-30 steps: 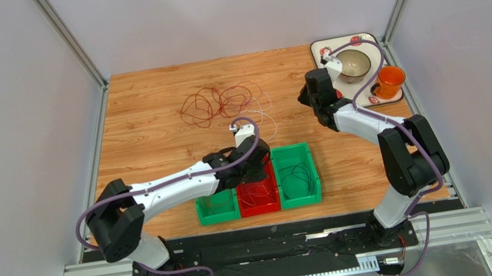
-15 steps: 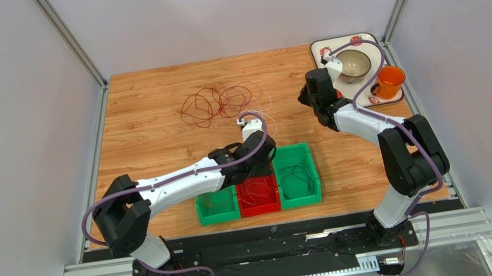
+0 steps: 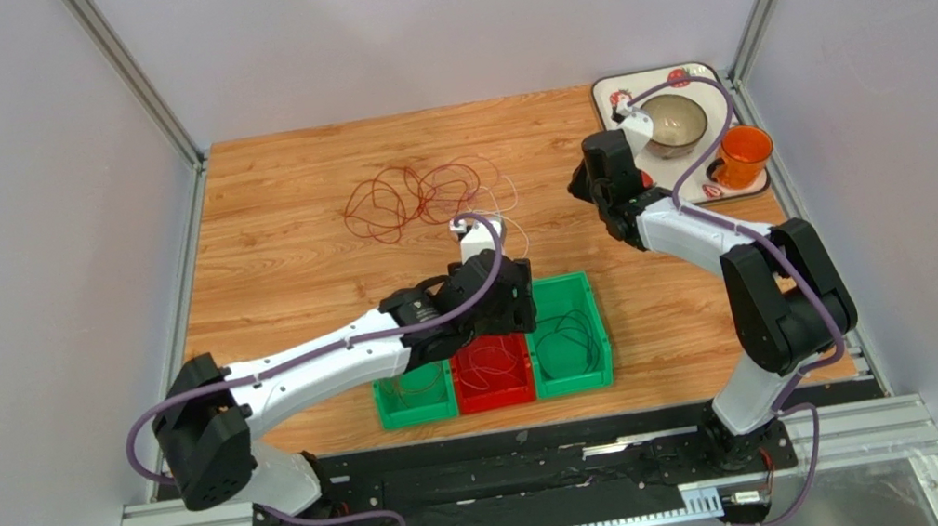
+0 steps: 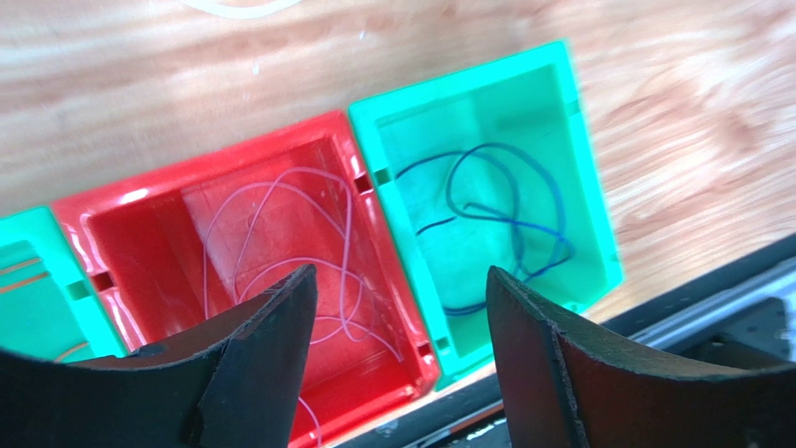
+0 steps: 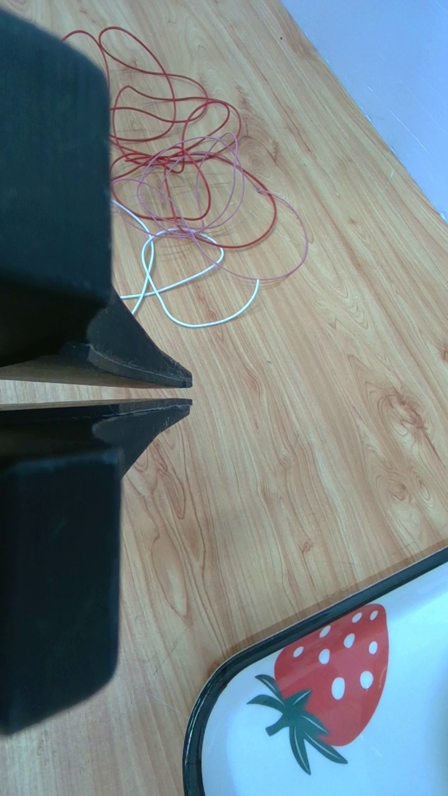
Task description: Untangle the cables
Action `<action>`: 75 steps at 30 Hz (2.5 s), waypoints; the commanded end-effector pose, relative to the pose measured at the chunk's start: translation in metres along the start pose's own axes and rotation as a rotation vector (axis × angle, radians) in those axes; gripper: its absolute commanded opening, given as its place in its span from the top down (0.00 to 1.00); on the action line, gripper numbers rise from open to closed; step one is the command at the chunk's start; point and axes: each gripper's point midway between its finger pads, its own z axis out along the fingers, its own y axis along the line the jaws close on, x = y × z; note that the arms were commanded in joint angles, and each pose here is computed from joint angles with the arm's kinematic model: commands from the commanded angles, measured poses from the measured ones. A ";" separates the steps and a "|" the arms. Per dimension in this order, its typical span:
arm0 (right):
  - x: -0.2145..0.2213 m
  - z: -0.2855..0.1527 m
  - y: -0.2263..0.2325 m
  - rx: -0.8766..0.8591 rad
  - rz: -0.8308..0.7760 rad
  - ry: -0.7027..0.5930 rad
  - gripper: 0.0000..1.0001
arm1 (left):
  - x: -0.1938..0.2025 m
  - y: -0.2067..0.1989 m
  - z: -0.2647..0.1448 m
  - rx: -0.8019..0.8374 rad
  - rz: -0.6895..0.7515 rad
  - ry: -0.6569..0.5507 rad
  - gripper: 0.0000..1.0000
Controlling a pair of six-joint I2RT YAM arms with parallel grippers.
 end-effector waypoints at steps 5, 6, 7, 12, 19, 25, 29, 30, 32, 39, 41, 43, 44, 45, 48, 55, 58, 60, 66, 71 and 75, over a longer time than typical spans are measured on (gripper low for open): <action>-0.011 -0.002 0.008 -0.024 0.021 -0.025 0.88 | -0.078 -0.010 -0.055 0.012 0.077 -0.214 0.11; -0.011 -0.002 0.007 -0.024 0.022 -0.024 0.88 | -0.085 -0.001 -0.056 -0.020 0.078 -0.231 0.11; -0.009 -0.002 0.006 -0.025 0.021 -0.021 0.88 | -0.089 0.003 -0.057 -0.032 0.076 -0.235 0.11; -0.004 -0.004 0.019 -0.086 0.005 -0.003 0.87 | -0.120 0.028 -0.051 -0.049 0.057 -0.272 0.12; 0.006 -0.004 0.038 -0.106 -0.088 0.010 0.81 | -0.169 0.068 -0.005 -0.090 -0.006 -0.299 0.15; 0.010 -0.001 0.062 -0.144 -0.165 0.016 0.65 | -0.212 0.105 0.067 -0.118 -0.029 -0.274 0.17; 0.018 0.006 0.072 -0.154 -0.205 0.042 0.61 | -0.257 0.123 0.121 -0.042 -0.046 -0.236 0.22; 0.021 0.007 0.072 -0.147 -0.218 0.050 0.61 | -0.247 0.132 0.148 -0.049 -0.041 -0.188 0.23; 0.020 0.010 0.074 -0.133 -0.226 0.052 0.61 | -0.272 0.136 0.153 -0.062 -0.022 -0.217 0.23; 0.021 0.017 0.074 -0.104 -0.222 0.062 0.61 | -0.288 0.167 0.187 -0.095 -0.070 -0.206 0.26; 0.021 0.020 0.074 -0.099 -0.218 0.059 0.62 | -0.281 0.164 0.193 -0.059 -0.070 -0.187 0.26; 0.021 0.022 0.075 -0.099 -0.215 0.061 0.62 | -0.270 0.164 0.201 -0.045 -0.084 -0.152 0.29; 0.028 0.022 0.071 -0.084 -0.226 0.086 0.62 | -0.264 0.163 0.203 -0.038 -0.091 -0.132 0.30; 0.026 0.022 0.072 -0.085 -0.224 0.086 0.62 | -0.260 0.164 0.205 -0.039 -0.099 -0.118 0.30; 0.030 0.025 0.071 -0.072 -0.228 0.098 0.63 | -0.246 0.167 0.209 -0.046 -0.119 -0.084 0.31; 0.036 0.024 0.073 -0.099 -0.230 0.120 0.64 | -0.228 0.171 0.215 -0.052 -0.137 -0.034 0.31; 0.038 0.025 0.072 -0.098 -0.231 0.130 0.64 | -0.224 0.174 0.216 -0.063 -0.129 -0.027 0.31; 0.039 0.024 0.075 -0.111 -0.230 0.135 0.65 | -0.221 0.174 0.219 -0.058 -0.115 -0.019 0.30; 0.043 0.026 0.079 -0.132 -0.236 0.151 0.66 | -0.221 0.179 0.220 -0.075 -0.092 -0.004 0.28; 0.049 0.026 0.085 -0.164 -0.238 0.175 0.67 | -0.216 0.185 0.221 -0.109 -0.097 0.007 0.29; 0.049 0.026 0.085 -0.166 -0.241 0.176 0.67 | -0.222 0.188 0.215 -0.133 -0.089 -0.012 0.29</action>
